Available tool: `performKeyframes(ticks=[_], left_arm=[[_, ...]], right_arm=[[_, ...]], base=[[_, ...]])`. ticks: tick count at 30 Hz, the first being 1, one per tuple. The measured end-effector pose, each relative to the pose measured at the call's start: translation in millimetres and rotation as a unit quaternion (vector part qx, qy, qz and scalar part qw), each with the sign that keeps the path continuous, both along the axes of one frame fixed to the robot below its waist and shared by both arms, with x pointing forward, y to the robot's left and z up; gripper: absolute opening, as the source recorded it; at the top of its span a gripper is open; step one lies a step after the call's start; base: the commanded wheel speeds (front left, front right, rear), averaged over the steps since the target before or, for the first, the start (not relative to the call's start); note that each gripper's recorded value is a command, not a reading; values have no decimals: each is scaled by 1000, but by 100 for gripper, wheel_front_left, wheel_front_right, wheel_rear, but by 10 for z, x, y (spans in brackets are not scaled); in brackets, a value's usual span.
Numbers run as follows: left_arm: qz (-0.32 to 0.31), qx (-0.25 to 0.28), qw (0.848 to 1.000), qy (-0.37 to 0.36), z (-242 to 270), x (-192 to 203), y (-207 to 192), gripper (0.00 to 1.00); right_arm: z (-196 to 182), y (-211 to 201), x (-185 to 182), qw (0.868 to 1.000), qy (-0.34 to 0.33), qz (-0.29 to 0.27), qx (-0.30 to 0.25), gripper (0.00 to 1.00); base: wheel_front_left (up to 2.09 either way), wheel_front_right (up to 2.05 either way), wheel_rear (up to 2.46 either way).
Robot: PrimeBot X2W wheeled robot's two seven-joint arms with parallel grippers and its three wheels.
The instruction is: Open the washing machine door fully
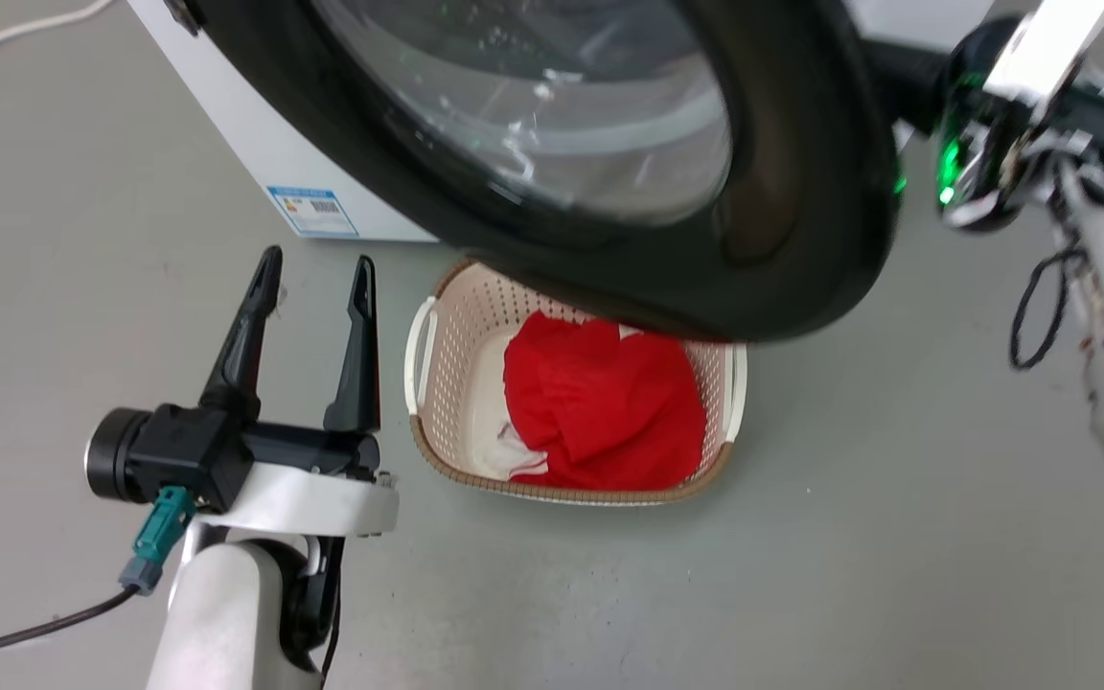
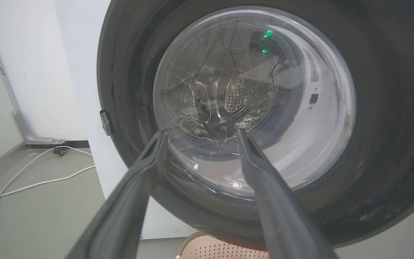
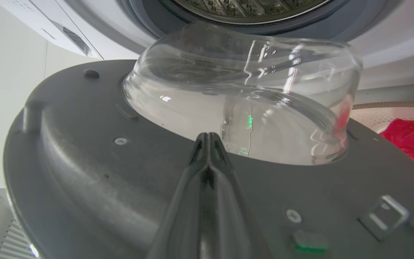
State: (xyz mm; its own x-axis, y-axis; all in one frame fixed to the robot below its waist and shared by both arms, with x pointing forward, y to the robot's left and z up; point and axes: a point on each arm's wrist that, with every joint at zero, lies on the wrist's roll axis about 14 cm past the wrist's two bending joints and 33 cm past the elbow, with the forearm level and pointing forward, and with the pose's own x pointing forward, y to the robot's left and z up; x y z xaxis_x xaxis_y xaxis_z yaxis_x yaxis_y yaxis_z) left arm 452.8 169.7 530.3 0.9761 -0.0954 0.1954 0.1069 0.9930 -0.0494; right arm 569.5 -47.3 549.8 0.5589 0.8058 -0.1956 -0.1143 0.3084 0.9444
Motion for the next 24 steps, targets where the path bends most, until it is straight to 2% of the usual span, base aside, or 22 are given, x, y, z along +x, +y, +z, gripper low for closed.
performKeyframes(ticks=[14, 24], left_arm=[[-11, -4, 1000, -12, 170, -369, -88, 100], [-18, -5, 1000, -12, 189, -478, -134, 100]], right_arm=[[118, 642, -1097, 989, -7, 143, 42, 0], [138, 957, -1528, 978, -15, 201, 57, 0]], base=[[0, 0, 0], [0, 0, 0]])
